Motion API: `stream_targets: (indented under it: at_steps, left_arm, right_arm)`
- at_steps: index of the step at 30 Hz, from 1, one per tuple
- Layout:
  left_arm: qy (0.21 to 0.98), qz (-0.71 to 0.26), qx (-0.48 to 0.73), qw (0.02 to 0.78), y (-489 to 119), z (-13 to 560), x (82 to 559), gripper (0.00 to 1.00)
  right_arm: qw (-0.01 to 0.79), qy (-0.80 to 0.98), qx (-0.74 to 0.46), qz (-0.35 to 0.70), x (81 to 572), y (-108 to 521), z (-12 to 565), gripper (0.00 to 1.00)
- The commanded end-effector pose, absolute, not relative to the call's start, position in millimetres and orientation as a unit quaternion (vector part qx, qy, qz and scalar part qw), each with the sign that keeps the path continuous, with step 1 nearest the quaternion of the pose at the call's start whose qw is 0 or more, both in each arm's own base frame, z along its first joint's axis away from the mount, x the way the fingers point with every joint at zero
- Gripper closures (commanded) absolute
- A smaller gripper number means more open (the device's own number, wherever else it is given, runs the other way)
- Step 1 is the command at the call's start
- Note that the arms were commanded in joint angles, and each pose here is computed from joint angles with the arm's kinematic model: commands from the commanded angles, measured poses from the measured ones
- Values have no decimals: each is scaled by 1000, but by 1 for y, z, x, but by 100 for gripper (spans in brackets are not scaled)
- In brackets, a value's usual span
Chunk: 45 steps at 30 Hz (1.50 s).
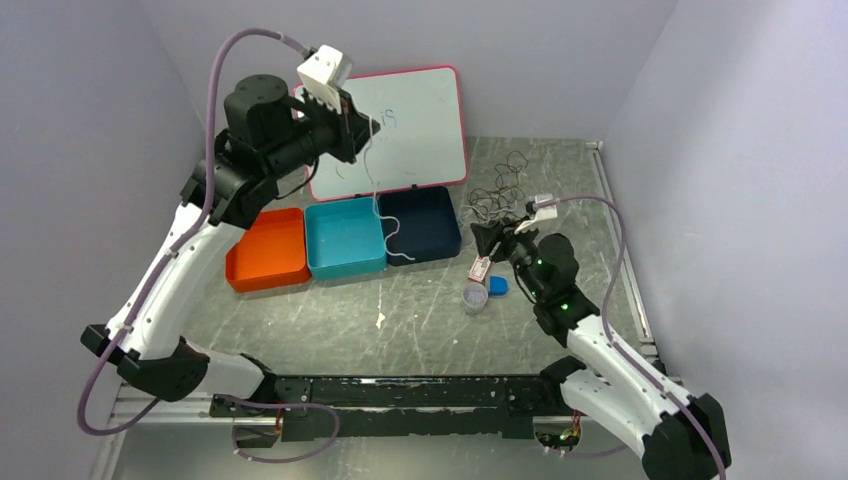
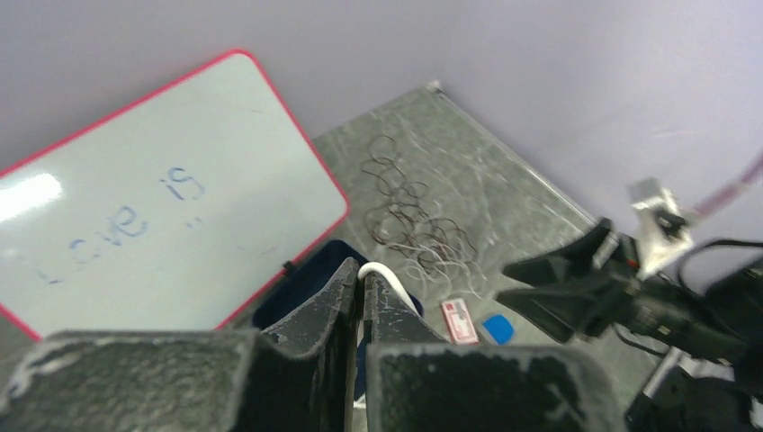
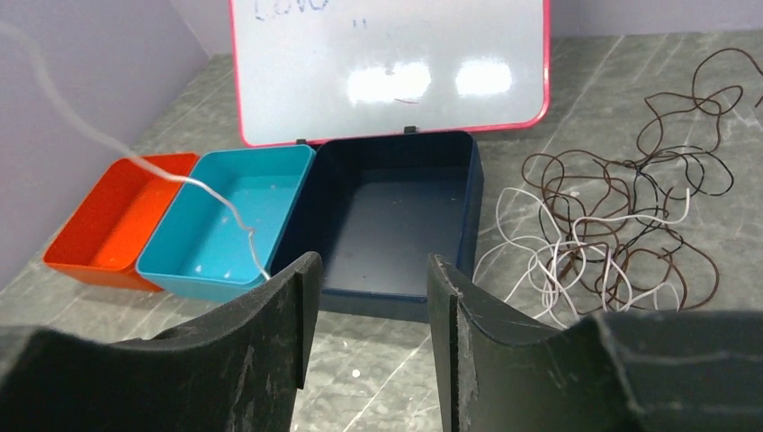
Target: Untangle the cables
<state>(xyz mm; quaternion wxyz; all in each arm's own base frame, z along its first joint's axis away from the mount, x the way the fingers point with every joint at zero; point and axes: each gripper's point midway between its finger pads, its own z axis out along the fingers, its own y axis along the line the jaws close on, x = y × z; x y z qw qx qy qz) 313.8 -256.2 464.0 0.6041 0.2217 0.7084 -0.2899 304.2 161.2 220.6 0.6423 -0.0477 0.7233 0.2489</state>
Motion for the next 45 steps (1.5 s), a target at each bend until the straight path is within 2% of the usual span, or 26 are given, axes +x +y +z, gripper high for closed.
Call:
stream_targets:
  at_steps: [1,7,19,45]
  left_arm:
    - [700,-264,211,629,-231,492,325,93]
    - [688,-255,209,646,-224,513,349,93]
    - [691,-253,195,648,-227,505,394,93]
    - [643,-328,202,662,-271,532,422,93]
  right_arm:
    - [616,743,-57,255,285,158,219,49]
    - [611,748,-55,253,272,151,220,48]
    - [599,759,-53,250,261,146,216,45]
    - [576,777,-42,250,256,144,184,43]
